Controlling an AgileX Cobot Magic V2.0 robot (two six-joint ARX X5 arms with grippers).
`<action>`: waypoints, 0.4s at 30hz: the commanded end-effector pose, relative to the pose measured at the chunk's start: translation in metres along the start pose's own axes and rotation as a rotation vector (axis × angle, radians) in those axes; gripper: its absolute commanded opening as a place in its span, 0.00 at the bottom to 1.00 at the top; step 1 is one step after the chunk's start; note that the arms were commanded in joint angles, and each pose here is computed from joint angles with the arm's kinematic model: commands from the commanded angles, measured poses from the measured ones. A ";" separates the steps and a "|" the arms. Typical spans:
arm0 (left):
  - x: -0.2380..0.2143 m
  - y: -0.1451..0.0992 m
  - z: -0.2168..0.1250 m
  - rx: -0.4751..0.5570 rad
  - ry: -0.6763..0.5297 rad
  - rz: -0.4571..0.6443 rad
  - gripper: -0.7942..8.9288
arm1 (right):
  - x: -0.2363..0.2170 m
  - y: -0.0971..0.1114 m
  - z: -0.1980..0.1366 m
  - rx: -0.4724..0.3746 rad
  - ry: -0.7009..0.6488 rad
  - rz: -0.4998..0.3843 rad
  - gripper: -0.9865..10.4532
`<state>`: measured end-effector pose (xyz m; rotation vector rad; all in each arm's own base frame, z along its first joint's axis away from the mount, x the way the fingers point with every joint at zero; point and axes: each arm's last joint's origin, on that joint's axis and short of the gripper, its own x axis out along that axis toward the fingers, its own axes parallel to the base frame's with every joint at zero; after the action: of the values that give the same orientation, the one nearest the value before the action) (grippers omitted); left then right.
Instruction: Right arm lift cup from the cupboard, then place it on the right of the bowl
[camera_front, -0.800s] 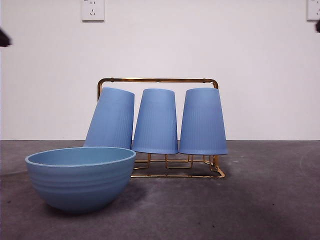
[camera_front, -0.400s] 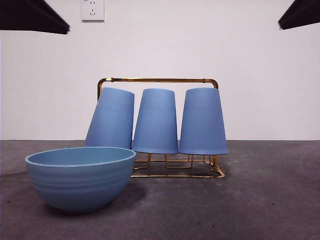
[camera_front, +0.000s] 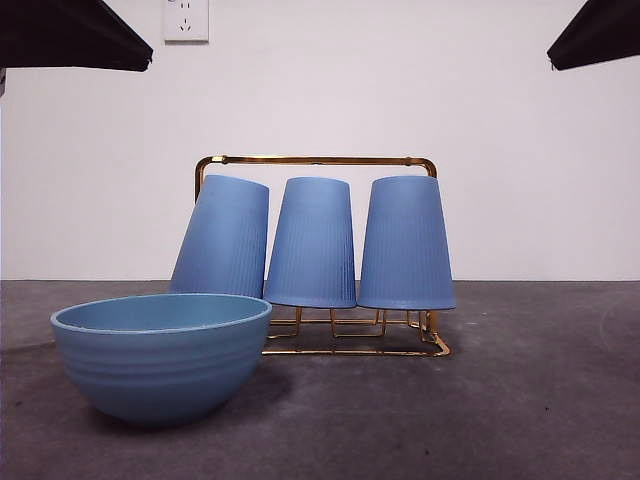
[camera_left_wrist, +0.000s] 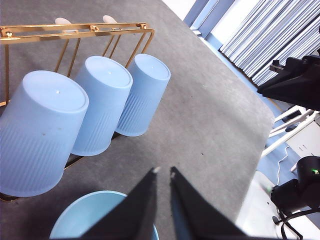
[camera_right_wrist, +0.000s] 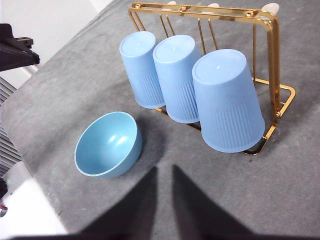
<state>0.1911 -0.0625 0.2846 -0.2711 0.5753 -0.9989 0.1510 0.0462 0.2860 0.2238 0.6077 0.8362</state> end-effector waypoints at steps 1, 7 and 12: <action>0.000 -0.002 0.006 0.041 -0.011 -0.015 0.30 | -0.001 0.002 0.004 -0.020 -0.010 0.004 0.32; 0.000 -0.003 0.006 0.040 -0.010 -0.017 0.64 | -0.001 0.002 0.004 0.027 -0.007 0.006 0.49; 0.001 -0.004 0.006 0.040 -0.007 -0.023 0.65 | 0.002 0.000 0.004 0.103 0.011 0.006 0.54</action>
<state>0.1906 -0.0642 0.2846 -0.2599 0.5718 -1.0104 0.1525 0.0465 0.2845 0.2875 0.6524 0.8156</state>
